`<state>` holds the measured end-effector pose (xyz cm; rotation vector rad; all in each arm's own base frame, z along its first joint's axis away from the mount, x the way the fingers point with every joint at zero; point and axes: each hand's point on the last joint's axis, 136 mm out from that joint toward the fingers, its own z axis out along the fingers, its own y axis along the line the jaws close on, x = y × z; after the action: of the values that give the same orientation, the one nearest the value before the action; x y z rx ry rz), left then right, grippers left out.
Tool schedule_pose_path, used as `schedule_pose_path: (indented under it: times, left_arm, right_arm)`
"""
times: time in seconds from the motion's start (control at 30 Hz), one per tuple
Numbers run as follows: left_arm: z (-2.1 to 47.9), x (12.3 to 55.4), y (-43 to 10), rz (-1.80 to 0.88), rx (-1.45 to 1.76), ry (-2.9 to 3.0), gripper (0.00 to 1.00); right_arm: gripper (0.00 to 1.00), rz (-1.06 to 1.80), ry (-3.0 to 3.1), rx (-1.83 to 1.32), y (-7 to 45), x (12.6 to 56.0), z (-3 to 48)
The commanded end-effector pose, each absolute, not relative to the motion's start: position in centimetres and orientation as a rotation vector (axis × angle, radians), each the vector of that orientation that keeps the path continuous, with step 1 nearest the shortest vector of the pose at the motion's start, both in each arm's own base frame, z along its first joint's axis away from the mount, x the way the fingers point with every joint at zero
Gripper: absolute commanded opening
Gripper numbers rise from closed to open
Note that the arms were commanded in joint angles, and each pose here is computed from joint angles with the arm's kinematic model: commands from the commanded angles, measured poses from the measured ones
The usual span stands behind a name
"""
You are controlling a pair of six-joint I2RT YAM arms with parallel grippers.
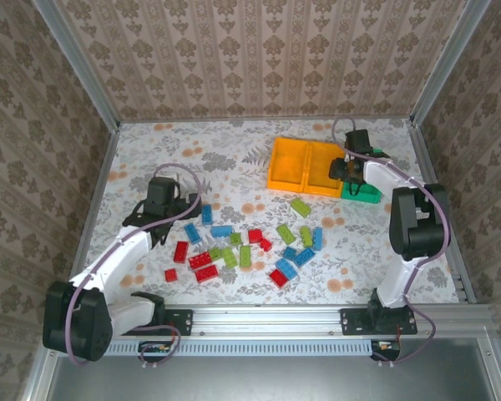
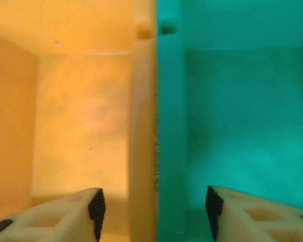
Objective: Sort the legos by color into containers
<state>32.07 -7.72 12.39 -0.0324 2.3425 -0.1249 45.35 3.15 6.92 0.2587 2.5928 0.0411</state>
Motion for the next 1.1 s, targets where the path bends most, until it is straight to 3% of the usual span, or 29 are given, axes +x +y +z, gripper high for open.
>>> schedule_pose_path:
  times: [0.0,0.27,0.6,0.83,1.07]
  left_arm:
    - [11.0,31.3,-8.0,-0.148,-0.058,2.397,1.00]
    - [10.1,30.9,-8.2,-0.163,-0.069,2.430,1.00]
    - [10.1,30.6,-8.4,-0.158,-0.077,2.437,1.00]
    - [8.8,30.6,-9.0,-0.155,-0.057,2.497,1.00]
    - [8.1,31.4,-11.1,-0.217,0.005,2.540,1.00]
  right_arm:
    - [0.43,0.016,2.636,0.184,5.1,45.1,6.6]
    - [0.30,0.030,2.598,0.061,9.5,45.0,7.5]
    - [0.30,0.069,2.576,-0.024,14.2,44.2,8.6]
    - [0.39,0.145,2.552,0.002,16.1,44.1,9.7]
    - [0.66,0.126,2.461,0.021,15.0,43.3,12.7]
